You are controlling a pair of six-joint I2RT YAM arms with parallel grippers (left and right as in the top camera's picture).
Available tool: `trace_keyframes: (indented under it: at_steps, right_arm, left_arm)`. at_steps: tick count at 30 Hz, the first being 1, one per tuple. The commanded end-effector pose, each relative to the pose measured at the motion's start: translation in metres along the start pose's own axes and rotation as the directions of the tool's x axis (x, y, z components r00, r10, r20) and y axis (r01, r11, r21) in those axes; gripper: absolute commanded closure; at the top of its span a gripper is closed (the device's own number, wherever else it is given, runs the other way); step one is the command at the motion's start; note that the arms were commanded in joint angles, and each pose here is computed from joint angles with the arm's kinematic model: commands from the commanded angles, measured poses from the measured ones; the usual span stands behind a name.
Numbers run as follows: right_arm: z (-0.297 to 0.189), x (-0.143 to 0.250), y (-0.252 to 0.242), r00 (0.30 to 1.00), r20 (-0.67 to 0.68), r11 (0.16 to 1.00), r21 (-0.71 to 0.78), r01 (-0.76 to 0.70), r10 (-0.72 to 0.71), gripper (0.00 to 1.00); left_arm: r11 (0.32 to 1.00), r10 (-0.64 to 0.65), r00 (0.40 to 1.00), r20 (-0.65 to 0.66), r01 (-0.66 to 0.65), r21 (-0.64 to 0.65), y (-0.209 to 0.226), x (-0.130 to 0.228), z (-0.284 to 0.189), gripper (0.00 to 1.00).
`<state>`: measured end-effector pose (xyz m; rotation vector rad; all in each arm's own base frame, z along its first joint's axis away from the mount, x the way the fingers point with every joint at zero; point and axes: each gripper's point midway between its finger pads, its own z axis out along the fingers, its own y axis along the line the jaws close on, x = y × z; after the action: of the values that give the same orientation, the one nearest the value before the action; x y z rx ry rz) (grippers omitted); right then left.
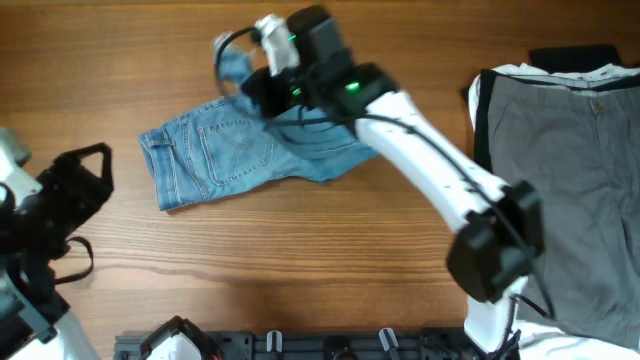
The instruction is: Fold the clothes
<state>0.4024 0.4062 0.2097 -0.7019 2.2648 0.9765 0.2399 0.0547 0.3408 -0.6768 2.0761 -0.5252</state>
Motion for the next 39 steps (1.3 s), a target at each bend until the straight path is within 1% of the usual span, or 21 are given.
trace_keyframes:
  at_steps: [1,4,9,10,11,13,14,15,18,22,24,25,27,29,31,32,33,35,36,37,39]
  right_arm:
    - [0.034,0.017,-0.001,0.999,-0.032,1.000,0.018,-0.006,0.006,0.94]
    - [0.055,0.036,0.003,0.997,-0.074,1.000,0.006,-0.001,0.002,0.92]
    - [0.067,0.024,0.025,0.998,-0.002,0.997,-0.044,0.055,-0.055,0.89]
    - [0.070,0.027,0.026,0.999,-0.009,0.998,-0.047,0.047,-0.047,0.73]
    - [0.071,0.030,0.029,0.999,-0.020,0.998,-0.052,0.023,-0.025,0.42]
    - [0.073,0.036,0.040,0.997,-0.033,0.994,-0.093,0.063,-0.067,0.11]
    - [0.073,0.034,0.041,0.995,-0.025,0.991,-0.098,0.091,-0.094,0.01]
    - [0.070,0.027,0.037,0.995,-0.002,0.992,-0.078,0.097,-0.098,0.01]
    - [0.044,0.006,-0.002,0.999,0.036,0.999,0.029,-0.040,0.039,0.00]
    - [-0.026,-0.003,-0.080,0.980,0.023,0.964,0.175,-0.200,0.199,0.07]
    - [-0.053,0.008,-0.119,0.968,-0.011,0.942,0.231,-0.243,0.253,0.10]
    - [-0.068,0.019,-0.140,0.969,-0.056,0.943,0.251,-0.218,0.239,0.16]
    - [-0.087,0.039,-0.172,0.967,-0.121,0.938,0.296,-0.180,0.224,0.17]
    - [-0.107,0.058,-0.205,0.962,-0.171,0.931,0.336,-0.145,0.211,0.20]
    - [-0.117,0.069,-0.230,0.959,-0.182,0.924,0.356,-0.140,0.216,0.27]
    - [-0.120,0.075,-0.243,0.955,-0.186,0.919,0.365,-0.150,0.229,0.32]
    - [-0.118,0.082,-0.253,0.951,-0.199,0.919,0.365,-0.152,0.237,0.33]
    - [-0.107,0.094,-0.257,0.947,-0.236,0.942,0.306,-0.138,0.215,0.32]
    - [-0.102,0.099,-0.257,0.946,-0.253,0.951,0.281,-0.130,0.204,0.28]
    - [-0.094,0.107,-0.261,0.941,-0.271,0.954,0.271,-0.130,0.205,0.18]
    - [-0.084,0.121,-0.267,0.928,-0.303,0.954,0.265,-0.138,0.218,0.03]
  left_arm:
    - [0.998,0.012,0.999,-0.035,-0.010,0.063,-0.020,0.010,-0.002,0.42]
    - [0.998,0.009,0.998,-0.058,-0.005,0.062,-0.020,0.016,-0.002,0.42]
    - [0.999,-0.005,0.996,-0.085,0.010,0.052,-0.018,0.023,-0.002,0.41]
    - [0.999,-0.005,0.996,-0.084,0.009,0.052,-0.018,0.023,-0.002,0.41]
    - [0.999,-0.005,0.997,-0.083,0.009,0.047,-0.017,0.023,-0.002,0.41]
    - [0.999,-0.006,0.997,-0.083,0.009,0.040,-0.016,0.023,-0.002,0.40]
    - [0.999,-0.007,0.996,-0.084,0.010,0.039,-0.016,0.024,-0.002,0.39]
    - [0.999,-0.008,0.996,-0.085,0.011,0.032,-0.014,0.024,-0.002,0.37]
    - [1.000,-0.023,0.995,-0.094,0.022,-0.014,-0.006,0.027,-0.002,0.37]
    - [0.994,-0.044,0.993,-0.106,0.032,-0.107,0.011,0.032,-0.002,0.37]
    - [0.990,-0.029,0.992,-0.127,0.010,-0.144,0.020,0.034,0.001,0.36]
    - [0.987,-0.025,0.989,-0.147,0.000,-0.162,0.025,0.036,0.003,0.34]
    - [0.985,-0.007,0.981,-0.193,-0.026,-0.168,0.031,0.040,0.008,0.29]
    - [0.985,-0.001,0.967,-0.254,-0.043,-0.168,0.038,0.045,0.018,0.28]
    - [0.985,-0.022,0.949,-0.315,-0.034,-0.169,0.045,0.050,0.033,0.28]
    - [0.989,-0.010,0.934,-0.358,-0.044,-0.142,0.044,0.054,0.042,0.30]
    - [0.993,0.019,0.917,-0.398,-0.063,-0.097,0.039,0.058,0.050,0.33]
    - [0.994,0.059,0.881,-0.469,-0.094,-0.051,0.036,0.066,0.067,0.34]
    - [0.994,0.067,0.863,-0.501,-0.100,-0.039,0.035,0.071,0.076,0.35]
    - [0.994,0.076,0.839,-0.539,-0.107,-0.026,0.034,0.076,0.086,0.34]
    - [0.992,0.104,0.790,-0.604,-0.126,0.006,0.030,0.089,0.109,0.33]
